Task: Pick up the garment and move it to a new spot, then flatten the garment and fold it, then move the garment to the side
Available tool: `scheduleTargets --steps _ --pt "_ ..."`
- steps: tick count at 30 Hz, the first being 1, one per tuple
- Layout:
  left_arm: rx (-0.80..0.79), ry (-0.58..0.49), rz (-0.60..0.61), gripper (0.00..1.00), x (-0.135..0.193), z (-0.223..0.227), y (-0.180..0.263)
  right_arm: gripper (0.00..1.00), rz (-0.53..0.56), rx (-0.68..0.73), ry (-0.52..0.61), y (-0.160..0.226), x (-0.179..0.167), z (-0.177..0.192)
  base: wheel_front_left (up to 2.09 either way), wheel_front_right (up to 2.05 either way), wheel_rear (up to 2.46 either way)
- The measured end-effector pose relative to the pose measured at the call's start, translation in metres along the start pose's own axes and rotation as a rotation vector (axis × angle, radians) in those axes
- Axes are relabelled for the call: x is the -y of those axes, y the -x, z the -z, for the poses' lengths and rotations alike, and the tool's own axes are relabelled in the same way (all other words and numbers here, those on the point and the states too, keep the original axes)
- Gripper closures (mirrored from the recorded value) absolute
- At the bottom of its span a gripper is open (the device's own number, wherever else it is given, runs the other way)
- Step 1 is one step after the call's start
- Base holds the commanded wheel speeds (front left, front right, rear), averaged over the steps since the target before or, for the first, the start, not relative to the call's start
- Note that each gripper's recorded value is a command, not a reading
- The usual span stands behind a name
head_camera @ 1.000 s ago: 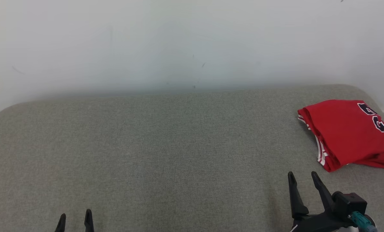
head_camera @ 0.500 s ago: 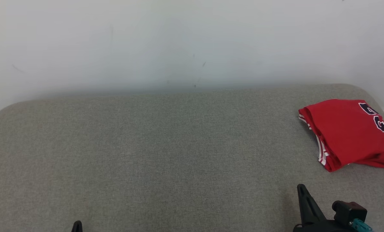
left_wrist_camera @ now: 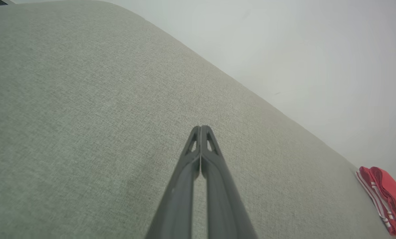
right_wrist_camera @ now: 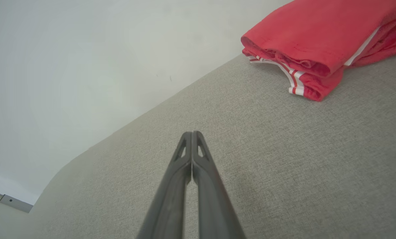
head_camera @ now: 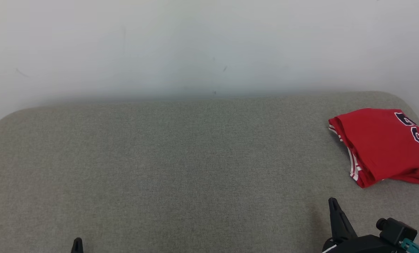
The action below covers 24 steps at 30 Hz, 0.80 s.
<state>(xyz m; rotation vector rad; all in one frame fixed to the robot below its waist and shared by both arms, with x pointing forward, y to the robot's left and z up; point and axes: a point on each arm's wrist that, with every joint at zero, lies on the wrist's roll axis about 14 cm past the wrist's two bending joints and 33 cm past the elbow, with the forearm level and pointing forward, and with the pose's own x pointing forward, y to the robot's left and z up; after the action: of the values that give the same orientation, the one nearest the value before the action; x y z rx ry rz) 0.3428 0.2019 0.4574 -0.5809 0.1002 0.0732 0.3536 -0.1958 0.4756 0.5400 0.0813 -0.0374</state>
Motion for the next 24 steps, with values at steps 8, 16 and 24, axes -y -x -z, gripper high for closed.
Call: scheduleTargets --steps 8,16,24 --pt "0.008 0.258 -0.011 1.00 0.001 -0.011 -0.009 1.00 -0.002 0.012 -0.267 -0.005 -0.004 -0.005 0.00 0.00 0.00" --pt "0.010 0.368 -0.009 1.00 0.002 -0.016 -0.013 1.00 -0.013 0.021 -0.378 -0.009 -0.007 -0.009 0.00 0.00 0.00" --pt "0.012 0.528 0.006 1.00 0.005 -0.022 -0.017 1.00 -0.021 0.018 -0.544 -0.012 -0.010 -0.010 0.00 0.00 0.00"
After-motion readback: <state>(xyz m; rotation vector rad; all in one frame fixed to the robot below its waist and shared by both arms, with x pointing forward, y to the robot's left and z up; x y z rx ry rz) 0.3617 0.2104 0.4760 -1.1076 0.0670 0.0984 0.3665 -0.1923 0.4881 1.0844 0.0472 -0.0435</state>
